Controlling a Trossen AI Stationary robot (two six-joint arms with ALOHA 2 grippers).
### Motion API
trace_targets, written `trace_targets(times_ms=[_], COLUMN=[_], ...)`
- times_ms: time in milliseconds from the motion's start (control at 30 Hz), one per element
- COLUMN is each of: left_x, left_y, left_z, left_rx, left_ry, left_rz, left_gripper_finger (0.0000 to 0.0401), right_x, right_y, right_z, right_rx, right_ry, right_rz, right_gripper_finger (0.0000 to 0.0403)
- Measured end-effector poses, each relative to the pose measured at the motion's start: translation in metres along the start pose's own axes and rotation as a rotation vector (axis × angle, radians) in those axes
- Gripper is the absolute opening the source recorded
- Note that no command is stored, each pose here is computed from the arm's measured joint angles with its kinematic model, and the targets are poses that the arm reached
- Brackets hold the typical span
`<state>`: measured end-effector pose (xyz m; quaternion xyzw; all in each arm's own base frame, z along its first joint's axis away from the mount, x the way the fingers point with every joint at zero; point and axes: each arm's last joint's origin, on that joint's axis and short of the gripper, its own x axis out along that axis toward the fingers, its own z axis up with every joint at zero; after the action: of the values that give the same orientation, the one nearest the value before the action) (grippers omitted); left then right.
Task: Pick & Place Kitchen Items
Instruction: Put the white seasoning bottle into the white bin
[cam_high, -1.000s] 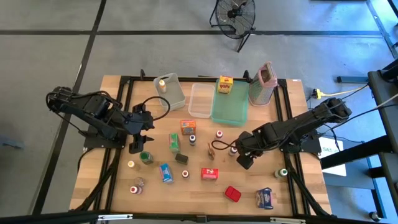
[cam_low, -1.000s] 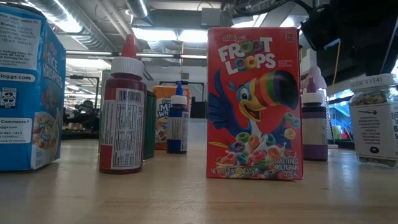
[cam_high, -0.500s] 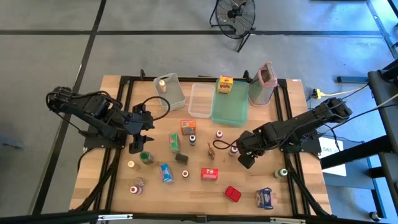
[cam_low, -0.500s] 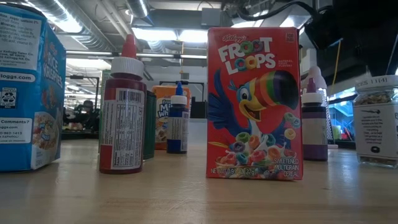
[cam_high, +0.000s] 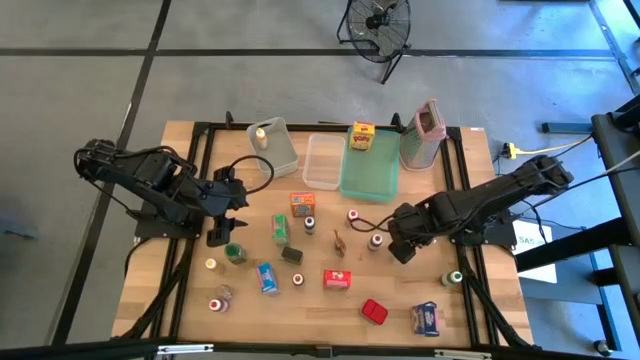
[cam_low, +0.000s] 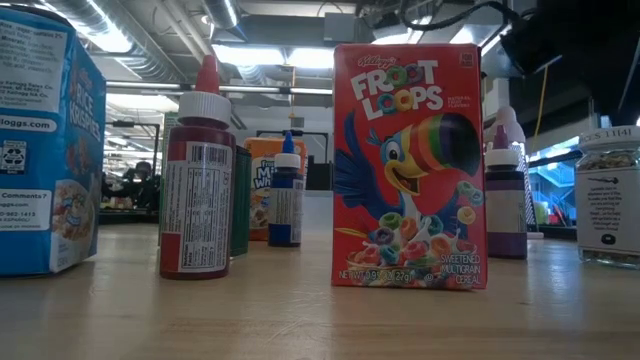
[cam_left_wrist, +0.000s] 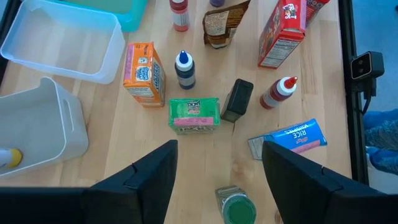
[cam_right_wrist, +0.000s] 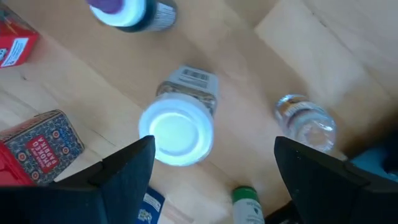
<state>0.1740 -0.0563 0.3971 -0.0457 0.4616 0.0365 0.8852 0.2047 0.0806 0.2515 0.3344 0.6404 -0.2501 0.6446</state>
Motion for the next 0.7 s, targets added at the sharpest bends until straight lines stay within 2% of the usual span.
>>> trace_targets(times_ms=[233, 367, 700], left_x=[0.000, 0.000, 0.000], left_y=[0.000, 0.000, 0.000], left_z=[0.000, 0.000, 0.000], left_rx=[0.000, 0.000, -0.004], left_ry=[0.001, 0.001, 0.001], left_rz=[0.001, 0.001, 0.001], left_gripper_finger=[0.0230, 0.0228, 0.0229], right_x=[-0.006, -0.001, 0.006], right_y=[0.005, 0.010, 0.013], right_z=[0.001, 0.005, 0.005], right_rx=[-0.011, -0.032, -0.033], right_ry=[-0.040, -0.087, -0.071], right_rz=[0.100, 0.087, 0.048], right_gripper_finger=[0.0330, 0.0330, 0.0330])
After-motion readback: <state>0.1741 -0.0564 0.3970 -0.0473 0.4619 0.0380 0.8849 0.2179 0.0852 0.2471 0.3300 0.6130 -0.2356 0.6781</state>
